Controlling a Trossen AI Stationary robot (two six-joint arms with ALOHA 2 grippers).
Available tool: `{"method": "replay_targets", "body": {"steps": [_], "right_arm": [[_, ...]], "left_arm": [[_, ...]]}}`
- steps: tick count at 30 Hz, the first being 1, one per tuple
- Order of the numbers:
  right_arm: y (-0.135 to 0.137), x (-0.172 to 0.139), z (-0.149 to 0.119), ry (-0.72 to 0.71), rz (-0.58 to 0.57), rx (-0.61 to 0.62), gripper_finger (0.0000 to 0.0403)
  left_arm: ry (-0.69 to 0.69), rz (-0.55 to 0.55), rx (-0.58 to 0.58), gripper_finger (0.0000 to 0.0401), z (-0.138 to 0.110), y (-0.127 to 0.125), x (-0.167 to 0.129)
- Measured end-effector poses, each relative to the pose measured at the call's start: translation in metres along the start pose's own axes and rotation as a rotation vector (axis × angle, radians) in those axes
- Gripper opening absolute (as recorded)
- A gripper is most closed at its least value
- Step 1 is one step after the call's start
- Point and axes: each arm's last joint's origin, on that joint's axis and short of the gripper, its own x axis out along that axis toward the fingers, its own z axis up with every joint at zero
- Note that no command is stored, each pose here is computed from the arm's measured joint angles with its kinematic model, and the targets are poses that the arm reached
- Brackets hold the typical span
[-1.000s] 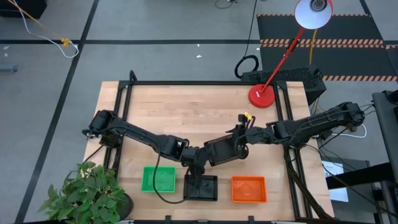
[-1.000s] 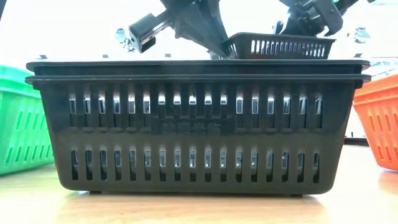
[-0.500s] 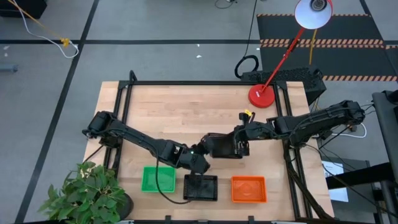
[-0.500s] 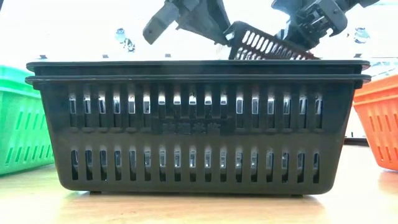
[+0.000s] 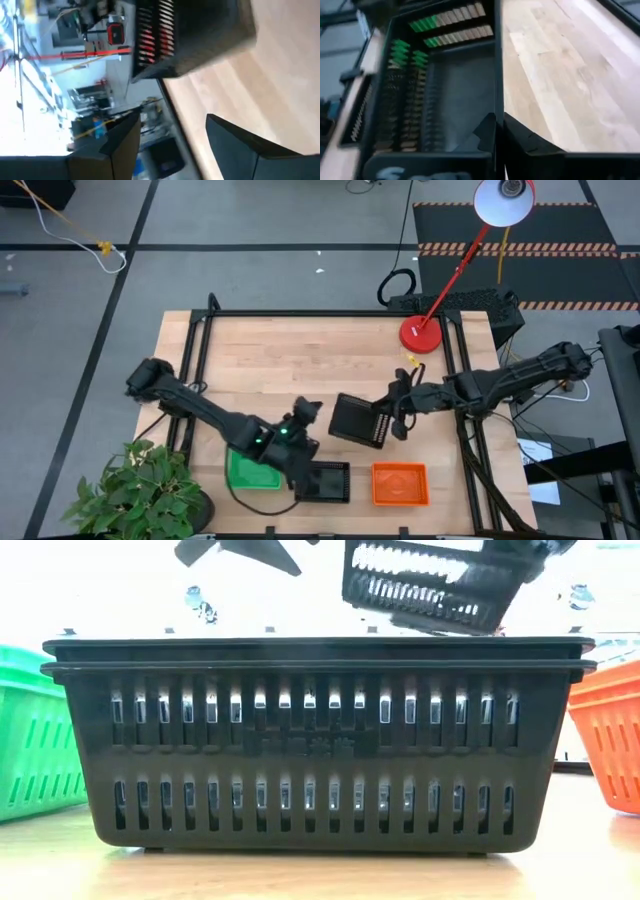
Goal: Stack baskets by color
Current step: Stack the top black bin on top of the bottom black bin
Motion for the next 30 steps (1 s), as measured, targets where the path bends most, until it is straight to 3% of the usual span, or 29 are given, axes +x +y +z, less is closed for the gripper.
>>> {"method": "replay_targets", "body": {"steps": [7, 15, 18, 24, 30], "right_arm": [[0.011, 0.003, 0.002, -0.012, 0.095, 0.226, 0.0010], [0.043, 0.027, 0.002, -0.055, 0.246, 0.250, 0.0010], [0.051, 0.040, -0.002, -0.038, 0.284, 0.265, 0.0009], [0.068, 0.070, 0.000, 0.045, 0.305, 0.261, 0.0008], [0.083, 0.101, 0.007, 0.159, 0.360, 0.217, 0.0008]], "left_arm": [[-0.063, 0.030, -0.447, 0.0194, -0.032, 0.040, -0.032], [-0.044, 0.007, -0.870, 0.0149, -0.081, 0.075, -0.036], [-0.023, -0.030, -0.937, 0.0137, -0.091, 0.075, -0.026], [0.048, -0.024, -0.955, 0.0127, -0.104, 0.074, -0.008], [0.039, -0.137, -0.965, 0.0129, -0.113, 0.075, 0.007]]}}
